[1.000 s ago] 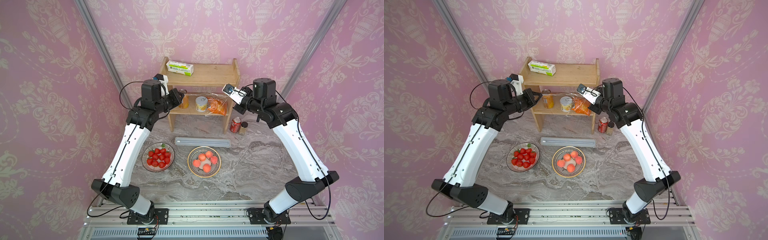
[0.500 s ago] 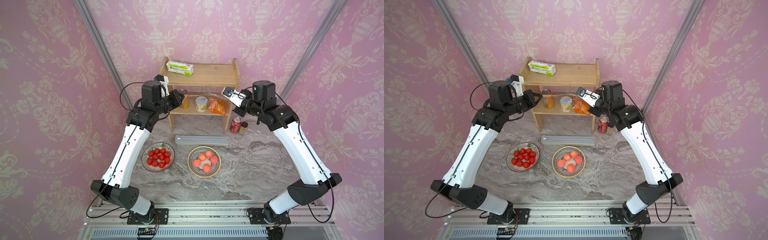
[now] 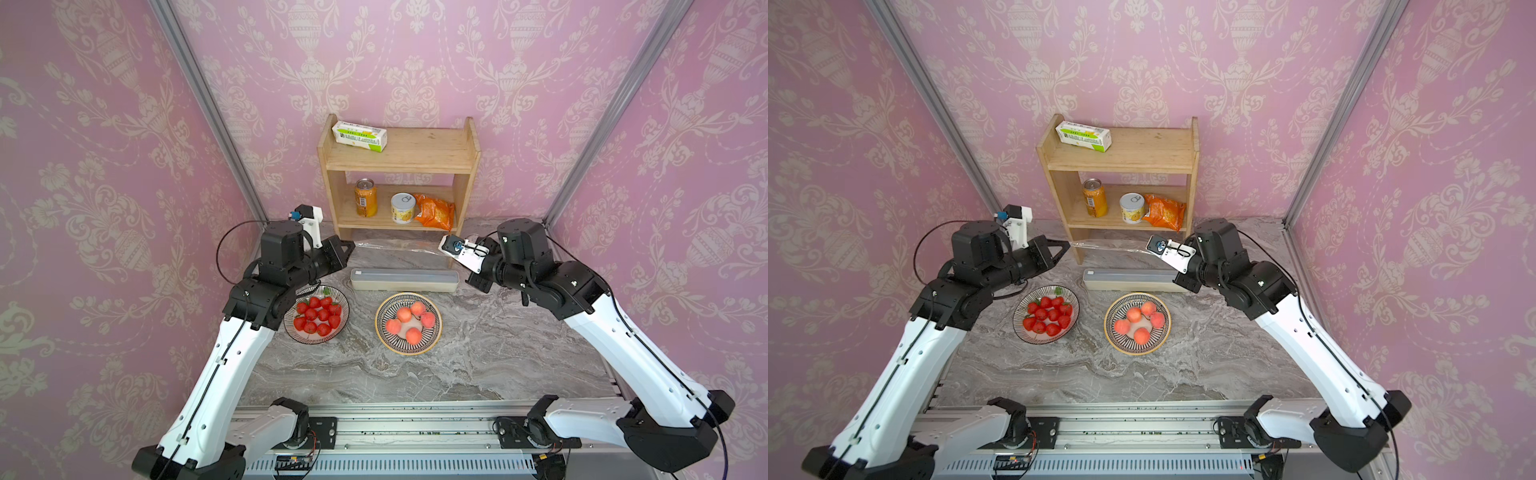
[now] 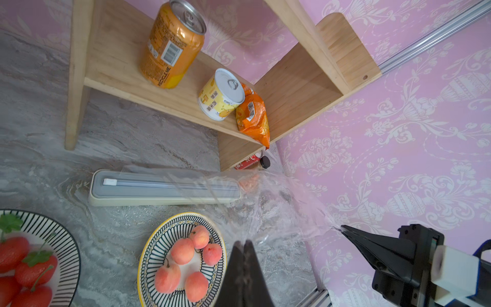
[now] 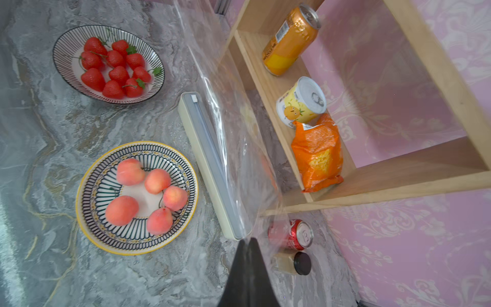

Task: Wrap the plate with plastic wrap
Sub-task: Cover the plate with plastic wrap.

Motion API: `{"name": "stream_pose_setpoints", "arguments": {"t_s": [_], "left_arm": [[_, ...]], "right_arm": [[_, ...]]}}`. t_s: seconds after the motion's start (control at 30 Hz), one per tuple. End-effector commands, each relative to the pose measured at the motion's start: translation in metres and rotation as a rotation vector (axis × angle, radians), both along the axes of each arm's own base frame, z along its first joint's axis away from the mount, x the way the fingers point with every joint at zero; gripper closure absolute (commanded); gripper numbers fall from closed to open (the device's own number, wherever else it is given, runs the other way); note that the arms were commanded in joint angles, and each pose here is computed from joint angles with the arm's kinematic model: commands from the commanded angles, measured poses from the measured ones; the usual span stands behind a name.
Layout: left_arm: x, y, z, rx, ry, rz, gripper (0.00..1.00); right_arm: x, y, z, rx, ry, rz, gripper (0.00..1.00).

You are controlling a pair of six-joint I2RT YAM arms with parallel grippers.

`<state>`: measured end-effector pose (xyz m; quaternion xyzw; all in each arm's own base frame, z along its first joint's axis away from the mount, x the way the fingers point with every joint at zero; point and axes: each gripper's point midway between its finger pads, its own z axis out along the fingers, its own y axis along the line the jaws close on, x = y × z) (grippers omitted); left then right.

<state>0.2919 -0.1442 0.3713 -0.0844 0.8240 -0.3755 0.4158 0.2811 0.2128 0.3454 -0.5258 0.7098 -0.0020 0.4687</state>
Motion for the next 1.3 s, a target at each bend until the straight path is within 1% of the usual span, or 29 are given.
{"name": "stream_pose_setpoints", "arguments": {"t_s": [0.0, 0.07, 0.13, 0.23, 0.27, 0.37, 0.53, 0.6, 0.7, 0.83, 1.0, 1.1, 1.27], "left_arm": [[-0.032, 0.004, -0.027, -0.028, 0.091, -0.001, 1.0], [-0.051, 0.01, -0.045, -0.031, 0.136, 0.014, 1.0], [-0.069, 0.014, -0.071, -0.039, 0.211, 0.02, 1.0], [-0.087, 0.013, -0.103, -0.069, 0.305, 0.014, 1.0], [-0.091, 0.014, -0.11, -0.073, 0.323, 0.017, 1.0], [-0.106, 0.021, -0.133, -0.057, 0.387, 0.045, 1.0], [-0.139, 0.028, -0.176, -0.042, 0.554, 0.057, 1.0], [-0.148, 0.028, -0.188, -0.058, 0.59, 0.06, 1.0], [-0.157, 0.026, -0.209, -0.081, 0.645, 0.066, 1.0], [-0.165, 0.026, -0.233, -0.078, 0.707, 0.074, 1.0], [-0.163, 0.014, -0.254, -0.072, 0.747, 0.047, 1.0], [-0.16, 0.004, -0.265, -0.035, 0.756, 0.025, 1.0], [-0.158, -0.001, -0.29, 0.07, 0.802, 0.023, 1.0]], "right_arm": [[-0.036, -0.01, -0.037, -0.046, 0.142, -0.062, 1.0], [-0.056, -0.012, -0.052, -0.03, 0.216, -0.077, 1.0], [-0.076, -0.009, -0.066, 0.019, 0.295, -0.086, 1.0], [-0.098, 0.001, -0.086, 0.095, 0.412, -0.106, 1.0], [-0.103, 0.005, -0.091, 0.119, 0.444, -0.116, 1.0], [-0.117, 0.01, -0.123, 0.148, 0.557, -0.174, 1.0], [-0.133, 0.0, -0.172, 0.145, 0.688, -0.332, 1.0], [-0.138, -0.002, -0.185, 0.154, 0.731, -0.376, 1.0], [-0.145, -0.01, -0.203, 0.144, 0.772, -0.436, 1.0], [-0.151, -0.017, -0.224, 0.127, 0.812, -0.488, 1.0], [-0.15, -0.011, -0.243, 0.104, 0.85, -0.518, 1.0], [-0.149, -0.014, -0.256, 0.069, 0.857, -0.562, 1.0], [-0.144, -0.022, -0.271, 0.061, 0.846, -0.638, 1.0]]}}
